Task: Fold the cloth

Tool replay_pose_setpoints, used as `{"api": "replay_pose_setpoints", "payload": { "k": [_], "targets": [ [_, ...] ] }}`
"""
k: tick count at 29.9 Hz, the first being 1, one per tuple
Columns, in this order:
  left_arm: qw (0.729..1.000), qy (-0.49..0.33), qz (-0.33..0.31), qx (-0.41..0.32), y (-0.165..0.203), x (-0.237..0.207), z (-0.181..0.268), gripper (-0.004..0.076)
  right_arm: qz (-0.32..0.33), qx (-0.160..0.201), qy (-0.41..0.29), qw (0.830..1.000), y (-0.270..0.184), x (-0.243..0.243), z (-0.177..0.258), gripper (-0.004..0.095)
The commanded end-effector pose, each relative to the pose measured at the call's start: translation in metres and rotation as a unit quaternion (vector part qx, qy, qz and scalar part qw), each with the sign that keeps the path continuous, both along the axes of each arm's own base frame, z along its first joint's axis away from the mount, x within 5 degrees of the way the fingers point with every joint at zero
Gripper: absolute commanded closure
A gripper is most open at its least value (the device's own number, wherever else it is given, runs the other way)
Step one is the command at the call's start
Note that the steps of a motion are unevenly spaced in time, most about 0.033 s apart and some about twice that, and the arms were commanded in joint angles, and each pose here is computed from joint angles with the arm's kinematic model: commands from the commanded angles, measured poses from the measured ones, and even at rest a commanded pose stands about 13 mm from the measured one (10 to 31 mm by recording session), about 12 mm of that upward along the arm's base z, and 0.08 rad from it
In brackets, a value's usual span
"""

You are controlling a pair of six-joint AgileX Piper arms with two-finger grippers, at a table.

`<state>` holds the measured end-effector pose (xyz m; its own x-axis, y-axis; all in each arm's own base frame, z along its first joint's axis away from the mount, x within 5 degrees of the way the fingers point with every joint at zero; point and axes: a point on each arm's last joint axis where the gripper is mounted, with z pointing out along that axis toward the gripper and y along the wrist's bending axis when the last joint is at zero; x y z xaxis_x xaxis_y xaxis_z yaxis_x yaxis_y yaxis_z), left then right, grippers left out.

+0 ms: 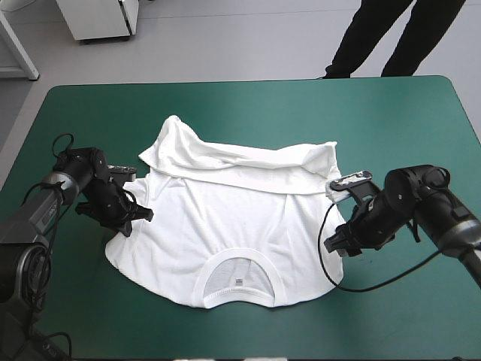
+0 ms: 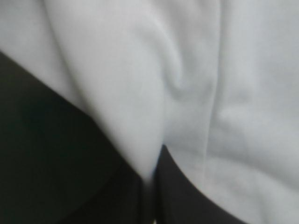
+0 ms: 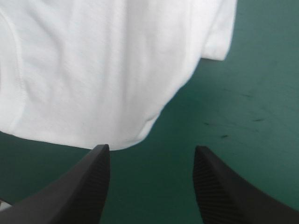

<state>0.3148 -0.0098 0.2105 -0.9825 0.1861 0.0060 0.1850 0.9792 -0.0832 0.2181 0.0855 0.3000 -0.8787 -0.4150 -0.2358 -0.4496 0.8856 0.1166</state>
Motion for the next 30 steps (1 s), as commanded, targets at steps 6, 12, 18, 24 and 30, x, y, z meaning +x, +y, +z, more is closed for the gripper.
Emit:
{"api": "replay_pose_setpoints", "payload": {
  "k": [6,12,18,24,30],
  "targets": [
    [0.999,-0.035,-0.016,-0.009,-0.001,0.005,0.008,0.0746,0.011,-0.002,0.069,0.998,0.011,0.023,-0.029,0.0392],
    [0.999,-0.04,-0.019,-0.008,-0.001,0.006,0.008,0.0746,0.013,-0.023,0.072,0.997,0.012,0.035,-0.045,0.0392],
    [0.999,-0.043,-0.022,-0.01,-0.002,0.006,0.008,0.0746,0.01,-0.03,0.06,0.998,0.014,0.049,-0.061,0.0393],
    [0.999,-0.044,-0.028,-0.012,-0.002,0.006,0.008,0.0746,0.02,-0.031,0.042,0.998,0.027,0.061,-0.079,0.0396],
    [0.998,-0.046,-0.027,-0.016,-0.003,0.007,0.008,0.0746,0.061,-0.045,0.049,0.996,0.053,0.062,-0.102,0.0522]
  ]
}}
